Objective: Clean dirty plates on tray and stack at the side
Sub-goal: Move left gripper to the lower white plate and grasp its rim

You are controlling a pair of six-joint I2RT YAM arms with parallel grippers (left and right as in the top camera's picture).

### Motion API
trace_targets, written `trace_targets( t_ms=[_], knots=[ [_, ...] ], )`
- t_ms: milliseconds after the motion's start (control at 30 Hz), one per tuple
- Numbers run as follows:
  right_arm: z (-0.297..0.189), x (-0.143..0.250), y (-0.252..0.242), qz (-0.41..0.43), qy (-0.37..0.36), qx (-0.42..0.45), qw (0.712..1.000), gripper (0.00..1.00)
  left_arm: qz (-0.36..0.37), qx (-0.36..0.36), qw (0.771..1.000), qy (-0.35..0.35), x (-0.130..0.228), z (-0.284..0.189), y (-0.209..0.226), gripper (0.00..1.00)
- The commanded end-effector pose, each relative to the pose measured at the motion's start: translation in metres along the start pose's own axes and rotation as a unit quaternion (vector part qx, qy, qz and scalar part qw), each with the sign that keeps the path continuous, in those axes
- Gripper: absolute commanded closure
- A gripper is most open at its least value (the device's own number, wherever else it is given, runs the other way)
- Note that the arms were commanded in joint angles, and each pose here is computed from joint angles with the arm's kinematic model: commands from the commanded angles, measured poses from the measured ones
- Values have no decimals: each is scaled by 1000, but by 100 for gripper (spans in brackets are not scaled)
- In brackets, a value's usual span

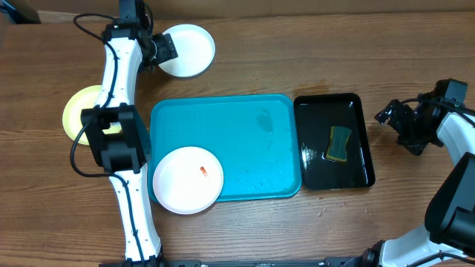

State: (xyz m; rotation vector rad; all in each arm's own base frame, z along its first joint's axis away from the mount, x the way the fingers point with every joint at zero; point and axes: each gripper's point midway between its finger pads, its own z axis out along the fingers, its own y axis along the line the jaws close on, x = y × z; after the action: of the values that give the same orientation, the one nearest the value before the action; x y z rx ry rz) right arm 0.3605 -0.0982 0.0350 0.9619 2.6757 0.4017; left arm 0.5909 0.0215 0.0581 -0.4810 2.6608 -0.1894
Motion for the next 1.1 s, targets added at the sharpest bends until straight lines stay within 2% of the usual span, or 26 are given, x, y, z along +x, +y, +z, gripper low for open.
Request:
trace_targets(
  t_ms=[0, 133, 233, 367, 467, 533, 567, 600, 633, 900, 1000, 1067],
  knots=[
    [-3, -9, 3, -4, -12, -1, 1000, 0, -3, 0, 1000, -14, -6, 4, -5, 15],
    [-3, -9, 3, -4, -12, -1, 1000, 0, -1, -2, 1000, -9, -1, 22, -5, 21],
    [-3, -9, 3, -4, -12, -1, 1000, 0, -1, -6, 1000, 3, 7, 37, -2, 32],
    [-3, -9, 3, -4, -12, -1, 1000, 0, -4, -7, 1000, 10, 13, 53, 1, 32],
    [-3, -9, 3, -4, -12, -1, 1000, 0, -5, -8, 1000, 9, 12, 54, 2, 39],
    [-3, -9, 3, -4, -12, -1, 1000, 0, -4, -6, 1000, 4, 10, 54, 1, 49],
    [-3, -9, 3, -4, -12, -1, 1000, 0, -4, -6, 1000, 3, 10, 54, 1, 60],
    [-3, -9, 3, -4, -12, -1, 1000, 0, -4, -6, 1000, 4, 10, 54, 1, 82],
    [-3, -9, 3, -4, -12, -1, 1000, 0, -4, -7, 1000, 7, 12, 54, 1, 96],
    [-3, -9, 3, -4, -12, -1, 1000, 0, -7, -7, 1000, 4, 5, 27, 1, 96],
    [-3, -9, 3, -4, -12, -1, 1000, 0, -5, 1, 1000, -25, -13, -9, -6, 96],
    [-3, -9, 3, -4, -12, -1, 1000, 0, -8, 8, 998, -60, -31, -48, -13, 96]
  ],
)
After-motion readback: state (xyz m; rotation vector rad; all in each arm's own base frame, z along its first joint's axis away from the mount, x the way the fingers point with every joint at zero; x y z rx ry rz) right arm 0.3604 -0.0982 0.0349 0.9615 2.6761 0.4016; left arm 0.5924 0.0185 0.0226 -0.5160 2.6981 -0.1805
